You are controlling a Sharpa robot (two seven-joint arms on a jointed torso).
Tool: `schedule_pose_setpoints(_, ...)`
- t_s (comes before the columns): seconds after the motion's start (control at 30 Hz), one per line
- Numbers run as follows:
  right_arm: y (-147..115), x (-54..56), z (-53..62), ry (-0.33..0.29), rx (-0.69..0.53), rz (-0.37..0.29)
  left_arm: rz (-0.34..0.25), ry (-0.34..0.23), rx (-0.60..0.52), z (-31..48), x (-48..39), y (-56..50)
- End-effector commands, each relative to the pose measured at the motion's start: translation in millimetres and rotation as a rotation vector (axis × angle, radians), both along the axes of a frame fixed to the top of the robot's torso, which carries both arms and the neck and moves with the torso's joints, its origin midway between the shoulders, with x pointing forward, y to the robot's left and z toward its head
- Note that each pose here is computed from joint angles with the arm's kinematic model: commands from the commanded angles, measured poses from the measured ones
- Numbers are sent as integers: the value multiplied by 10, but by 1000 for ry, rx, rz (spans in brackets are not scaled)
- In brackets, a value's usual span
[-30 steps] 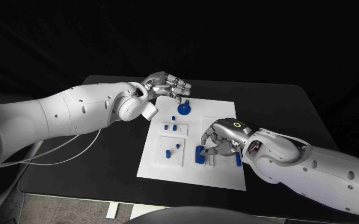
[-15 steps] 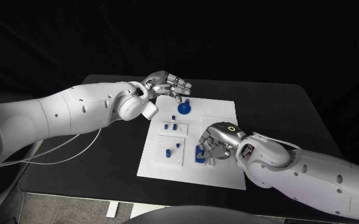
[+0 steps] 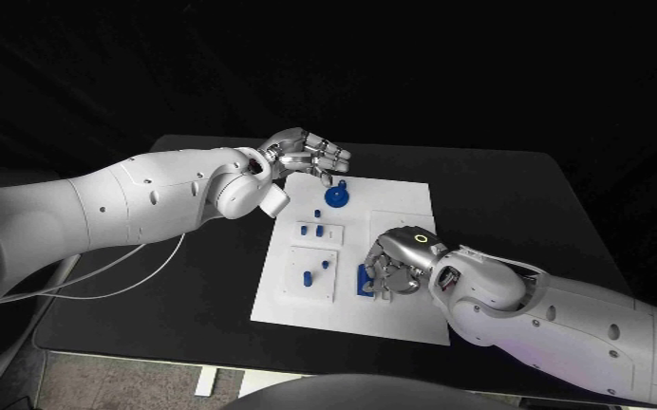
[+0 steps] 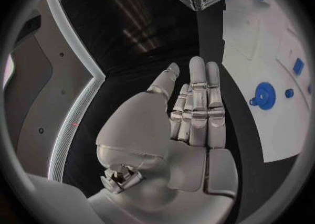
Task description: Assemble the parts on the task board
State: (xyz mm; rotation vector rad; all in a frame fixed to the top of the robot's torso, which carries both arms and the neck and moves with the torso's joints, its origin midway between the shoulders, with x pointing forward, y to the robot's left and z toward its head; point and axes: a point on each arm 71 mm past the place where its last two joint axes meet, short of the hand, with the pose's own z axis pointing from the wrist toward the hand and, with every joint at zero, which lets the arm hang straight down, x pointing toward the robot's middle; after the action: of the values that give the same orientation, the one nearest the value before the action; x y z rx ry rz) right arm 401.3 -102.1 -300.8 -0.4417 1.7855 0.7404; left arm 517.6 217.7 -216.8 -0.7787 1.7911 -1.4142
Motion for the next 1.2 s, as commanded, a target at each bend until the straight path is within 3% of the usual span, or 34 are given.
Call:
schedule_pose_setpoints(0.03, -5, 6, -19, -25, -37, -10, -12, 0, -15, 14, -4, -18)
schedule_pose_setpoints(0.67, -22, 3, -41, -17, -44, -26, -10, 2, -13, 13, -7, -9)
schedule_pose_setpoints(0.9, -113, 34, 14, -34, 54, -91, -10, 0, -14, 14, -7, -9)
schedule_pose_setpoints(1.1, -297, 93, 85, 48, 202, -191, -7, -3, -14, 16, -5, -6)
schedule_pose_setpoints(1.2, -458, 166, 171, 144, 299, -257, -4, -5, -13, 16, 0, 2)
